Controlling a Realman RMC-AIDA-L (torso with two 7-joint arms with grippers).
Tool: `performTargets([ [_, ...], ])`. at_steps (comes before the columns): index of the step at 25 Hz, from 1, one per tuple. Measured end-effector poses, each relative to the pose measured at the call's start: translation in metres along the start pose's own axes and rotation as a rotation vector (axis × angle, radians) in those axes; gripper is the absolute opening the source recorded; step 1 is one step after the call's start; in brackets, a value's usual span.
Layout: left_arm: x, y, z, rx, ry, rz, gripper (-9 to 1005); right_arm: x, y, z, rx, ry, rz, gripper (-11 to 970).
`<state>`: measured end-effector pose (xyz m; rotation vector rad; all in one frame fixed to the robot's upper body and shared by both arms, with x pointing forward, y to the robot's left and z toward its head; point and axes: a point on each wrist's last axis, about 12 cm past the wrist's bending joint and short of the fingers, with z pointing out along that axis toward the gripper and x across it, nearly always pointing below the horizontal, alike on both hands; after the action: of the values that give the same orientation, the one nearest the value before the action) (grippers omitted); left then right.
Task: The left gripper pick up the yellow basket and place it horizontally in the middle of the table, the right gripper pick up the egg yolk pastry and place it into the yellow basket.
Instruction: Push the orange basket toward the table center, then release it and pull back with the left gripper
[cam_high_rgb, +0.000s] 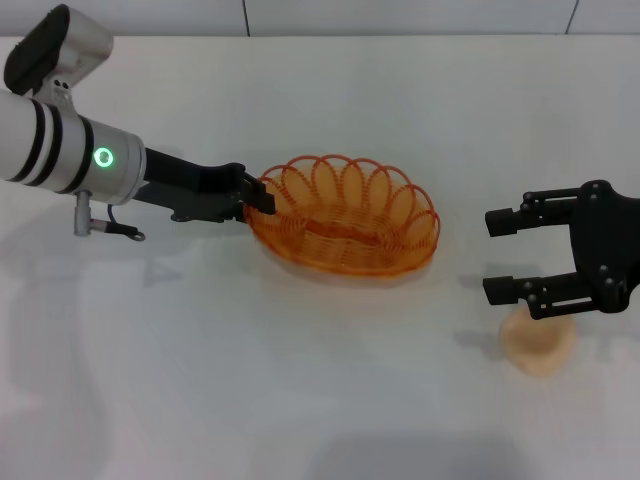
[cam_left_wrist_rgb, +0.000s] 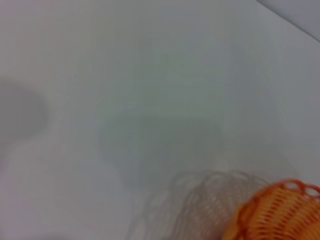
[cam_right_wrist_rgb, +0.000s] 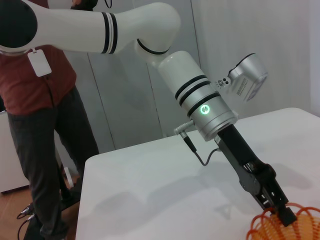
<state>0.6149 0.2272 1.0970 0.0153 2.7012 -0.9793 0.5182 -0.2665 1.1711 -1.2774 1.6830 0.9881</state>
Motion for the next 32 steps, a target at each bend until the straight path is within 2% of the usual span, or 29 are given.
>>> performTargets([
  [4, 0.001, -0.002, 0.000, 0.014, 0.006, 0.010, 244, 0.000, 0.000, 0.000, 0.000, 0.000, -0.001, 723],
  [10, 0.002, -0.004, 0.000, 0.035, 0.014, 0.013, 449, 0.000, 0.000, 0.000, 0.000, 0.001, -0.001, 724],
  [12, 0.002, -0.004, -0.001, 0.036, 0.016, 0.016, 654, 0.000, 0.000, -0.001, 0.002, 0.001, 0.000, 724],
  [18, -0.005, -0.003, -0.011, 0.039, -0.007, 0.046, 757, 0.002, 0.001, -0.001, 0.004, -0.001, 0.005, 724],
  [27, -0.019, -0.001, -0.033, 0.058, -0.089, 0.119, 798, 0.002, 0.001, -0.002, 0.005, -0.003, 0.012, 723],
  [32, -0.022, -0.003, -0.045, 0.108, -0.150, 0.189, 798, 0.002, 0.000, -0.001, 0.005, 0.000, 0.013, 723],
])
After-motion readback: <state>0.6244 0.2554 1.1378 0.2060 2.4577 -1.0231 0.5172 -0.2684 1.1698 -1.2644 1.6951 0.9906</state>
